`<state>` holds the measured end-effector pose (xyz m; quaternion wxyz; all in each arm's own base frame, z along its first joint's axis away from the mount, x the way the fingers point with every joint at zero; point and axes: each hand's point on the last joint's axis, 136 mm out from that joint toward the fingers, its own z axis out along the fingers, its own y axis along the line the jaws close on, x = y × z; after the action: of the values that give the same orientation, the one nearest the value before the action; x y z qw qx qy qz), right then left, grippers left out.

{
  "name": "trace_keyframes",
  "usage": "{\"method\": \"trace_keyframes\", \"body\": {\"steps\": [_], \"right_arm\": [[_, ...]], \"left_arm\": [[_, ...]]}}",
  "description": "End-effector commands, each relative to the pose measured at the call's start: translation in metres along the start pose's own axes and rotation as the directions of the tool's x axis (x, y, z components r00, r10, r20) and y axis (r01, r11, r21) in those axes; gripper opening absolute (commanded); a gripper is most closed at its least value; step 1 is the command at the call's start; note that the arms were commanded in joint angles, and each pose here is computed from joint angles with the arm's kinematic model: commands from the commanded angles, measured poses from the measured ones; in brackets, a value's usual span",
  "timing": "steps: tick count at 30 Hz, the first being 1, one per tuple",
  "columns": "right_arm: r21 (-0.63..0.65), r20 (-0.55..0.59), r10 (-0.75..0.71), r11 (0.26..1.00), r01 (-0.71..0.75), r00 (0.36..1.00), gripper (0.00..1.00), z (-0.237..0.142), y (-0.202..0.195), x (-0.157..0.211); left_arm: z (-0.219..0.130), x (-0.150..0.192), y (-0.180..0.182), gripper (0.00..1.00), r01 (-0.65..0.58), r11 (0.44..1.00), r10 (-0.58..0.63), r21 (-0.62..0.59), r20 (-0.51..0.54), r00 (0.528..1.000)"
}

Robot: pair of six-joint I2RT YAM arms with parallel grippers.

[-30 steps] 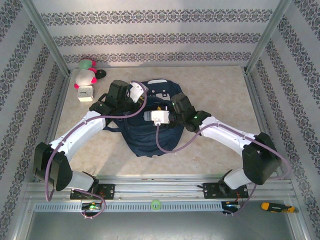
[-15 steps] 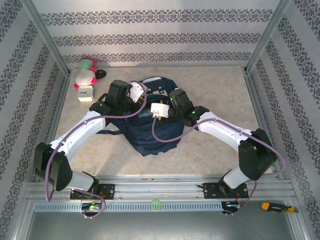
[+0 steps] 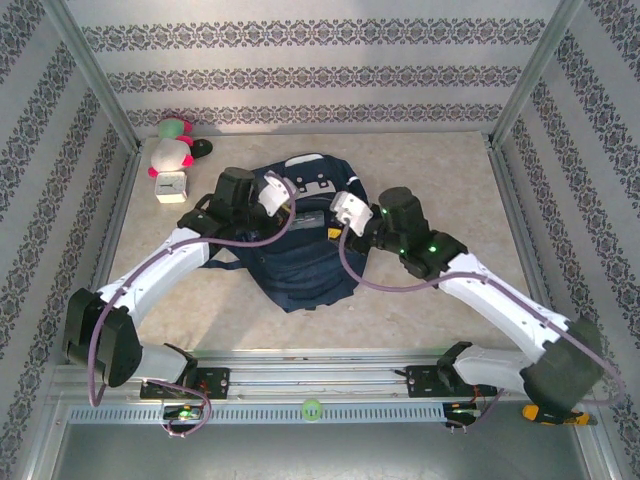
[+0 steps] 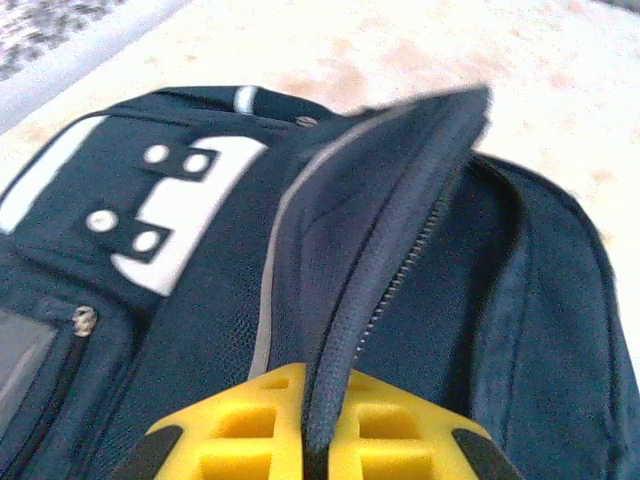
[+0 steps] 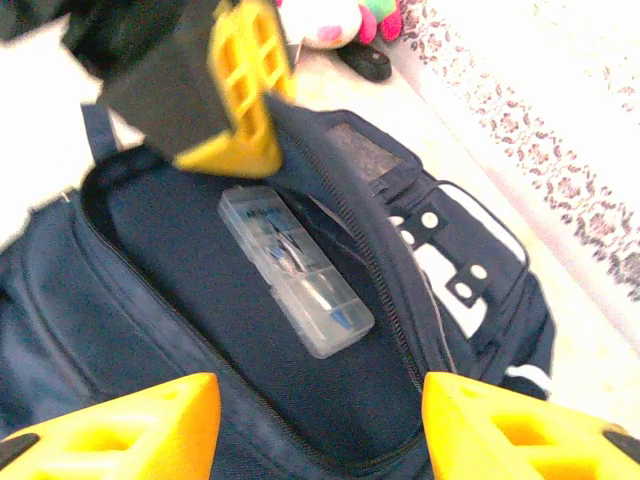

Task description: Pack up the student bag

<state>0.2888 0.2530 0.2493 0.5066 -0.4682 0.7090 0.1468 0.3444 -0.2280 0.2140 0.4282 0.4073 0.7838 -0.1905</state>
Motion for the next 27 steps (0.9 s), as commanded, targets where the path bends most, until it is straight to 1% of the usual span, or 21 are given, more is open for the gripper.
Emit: {"method": "trace_keyframes", "body": {"steps": [1,2,4,7,9,12,14,17,18,19,21,22,24,25,27], "right_arm": [[-0.057,0.012,0.216,0.975,-0.215,0.976,0.56,-0.010,0.013,0.009],[-0.056,0.012,0.231,0.972,-0.230,0.973,0.56,-0.014,0.014,0.012],[-0.042,0.009,0.247,0.968,-0.247,0.969,0.56,-0.019,0.014,0.019],[-0.023,0.003,0.267,0.964,-0.267,0.964,0.56,-0.022,0.014,0.030],[-0.020,0.000,0.278,0.960,-0.278,0.961,0.56,-0.022,0.015,0.035],[-0.021,-0.012,0.283,0.959,-0.283,0.959,0.56,-0.021,0.016,0.040],[-0.029,-0.021,0.278,0.960,-0.278,0.960,0.56,-0.019,0.018,0.042],[-0.048,-0.017,0.242,0.969,-0.242,0.970,0.57,-0.018,0.019,0.037],[-0.060,-0.018,0.216,0.974,-0.217,0.976,0.57,-0.019,0.020,0.035],[-0.066,-0.016,0.190,0.980,-0.190,0.982,0.59,-0.019,0.021,0.032],[-0.076,-0.019,0.088,0.993,-0.089,0.996,0.61,-0.020,0.024,0.026],[-0.081,-0.025,0.027,0.996,-0.029,0.999,0.62,-0.019,0.026,0.023],[-0.103,-0.040,-0.127,0.987,0.123,0.991,0.62,-0.016,0.034,0.018],[-0.118,-0.052,-0.187,0.977,0.180,0.981,0.62,-0.013,0.037,0.018],[-0.152,-0.083,-0.297,0.947,0.282,0.951,0.61,-0.002,0.042,0.019]], "left_arm": [[0.000,0.004,-0.046,0.16,-0.249,0.951,0.241,0.183,0.067,0.968],[0.006,0.019,-0.056,0.18,-0.286,0.932,0.285,0.225,0.036,0.958],[0.018,0.049,-0.069,0.19,-0.329,0.905,0.352,0.270,-0.038,0.935],[0.035,0.089,-0.078,0.20,-0.359,0.877,0.421,0.319,-0.148,0.895],[0.042,0.106,-0.080,0.22,-0.351,0.872,0.431,0.342,-0.195,0.881],[0.047,0.113,-0.078,0.26,-0.332,0.882,0.417,0.333,-0.225,0.881],[0.047,0.107,-0.074,0.32,-0.326,0.896,0.398,0.301,-0.221,0.890],[0.040,0.082,-0.065,0.48,-0.291,0.930,0.334,0.224,-0.189,0.923],[0.034,0.070,-0.062,0.54,-0.268,0.943,0.301,0.196,-0.166,0.939],[0.029,0.060,-0.059,0.58,-0.241,0.954,0.267,0.175,-0.142,0.953],[0.010,0.034,-0.048,0.69,-0.164,0.978,0.173,0.128,-0.062,0.983],[0.001,0.024,-0.042,0.72,-0.126,0.987,0.130,0.103,-0.025,0.991],[-0.020,0.007,-0.024,0.74,-0.036,0.999,0.033,0.038,0.058,0.998],[-0.029,0.003,-0.014,0.75,-0.002,1.000,0.002,-0.002,0.086,0.996],[-0.045,0.004,0.010,0.77,0.102,0.989,-0.089,-0.104,0.125,0.988]]}}
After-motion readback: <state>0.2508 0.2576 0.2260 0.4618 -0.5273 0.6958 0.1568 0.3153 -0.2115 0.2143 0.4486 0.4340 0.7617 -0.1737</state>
